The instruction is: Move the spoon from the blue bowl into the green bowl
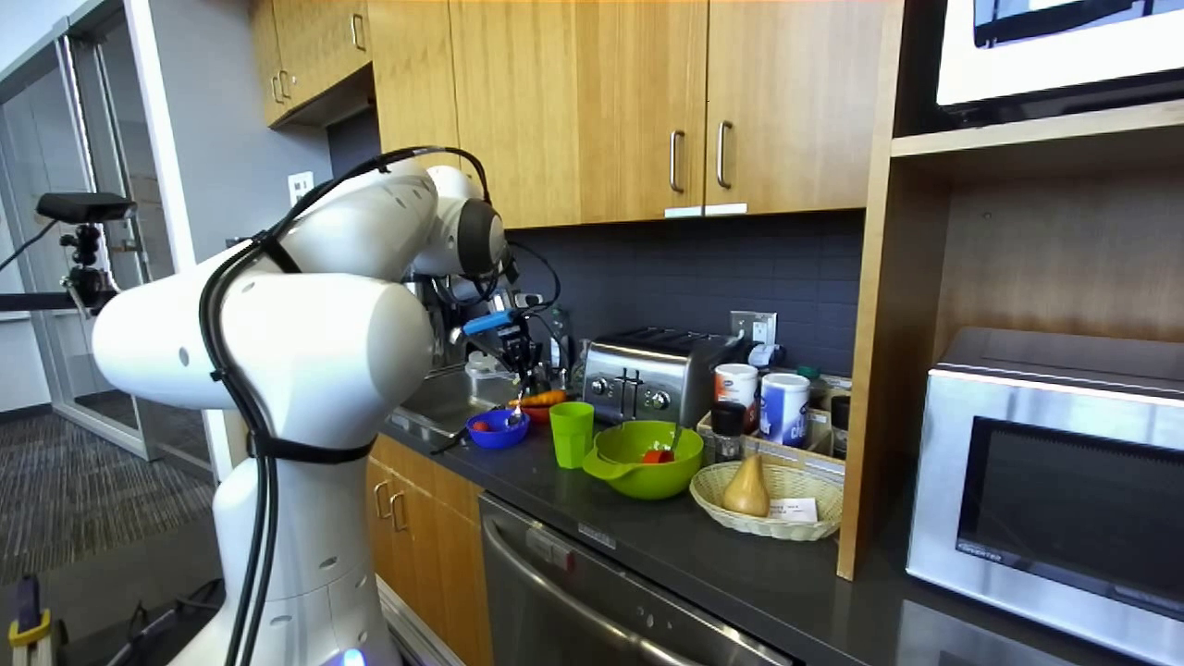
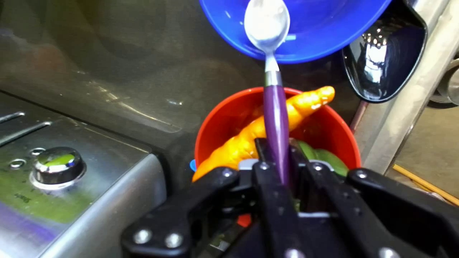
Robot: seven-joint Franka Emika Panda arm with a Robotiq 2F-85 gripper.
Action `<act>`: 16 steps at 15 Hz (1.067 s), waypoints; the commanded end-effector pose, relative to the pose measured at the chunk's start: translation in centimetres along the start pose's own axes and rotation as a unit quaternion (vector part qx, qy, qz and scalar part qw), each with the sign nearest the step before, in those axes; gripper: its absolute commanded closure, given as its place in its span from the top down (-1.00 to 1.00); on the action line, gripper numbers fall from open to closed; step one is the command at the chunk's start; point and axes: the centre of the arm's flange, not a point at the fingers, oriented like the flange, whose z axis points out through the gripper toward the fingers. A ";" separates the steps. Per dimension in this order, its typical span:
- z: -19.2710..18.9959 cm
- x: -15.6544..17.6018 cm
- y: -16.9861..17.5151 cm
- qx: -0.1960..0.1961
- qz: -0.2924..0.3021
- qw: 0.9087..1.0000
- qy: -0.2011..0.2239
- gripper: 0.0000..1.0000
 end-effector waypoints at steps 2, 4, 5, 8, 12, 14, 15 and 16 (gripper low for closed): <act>-3.8 -1.1 -0.2 0.002 0.038 0.999 -0.017 -0.93; -5.1 -2.2 -0.2 -0.001 0.052 0.998 -0.025 -0.93; -5.7 -2.6 0.0 -0.002 0.054 0.998 -0.025 -0.93; -7.8 -3.2 1.1 0.001 0.063 0.998 -0.017 -0.93; -10.6 -2.9 4.1 0.012 0.095 0.995 -0.004 -0.93; -11.7 -3.0 5.6 0.016 0.111 0.994 0.001 -0.93; -12.0 -3.1 6.2 0.016 0.117 0.993 0.005 -0.93; -12.2 -3.0 6.6 0.016 0.121 0.992 0.005 -0.93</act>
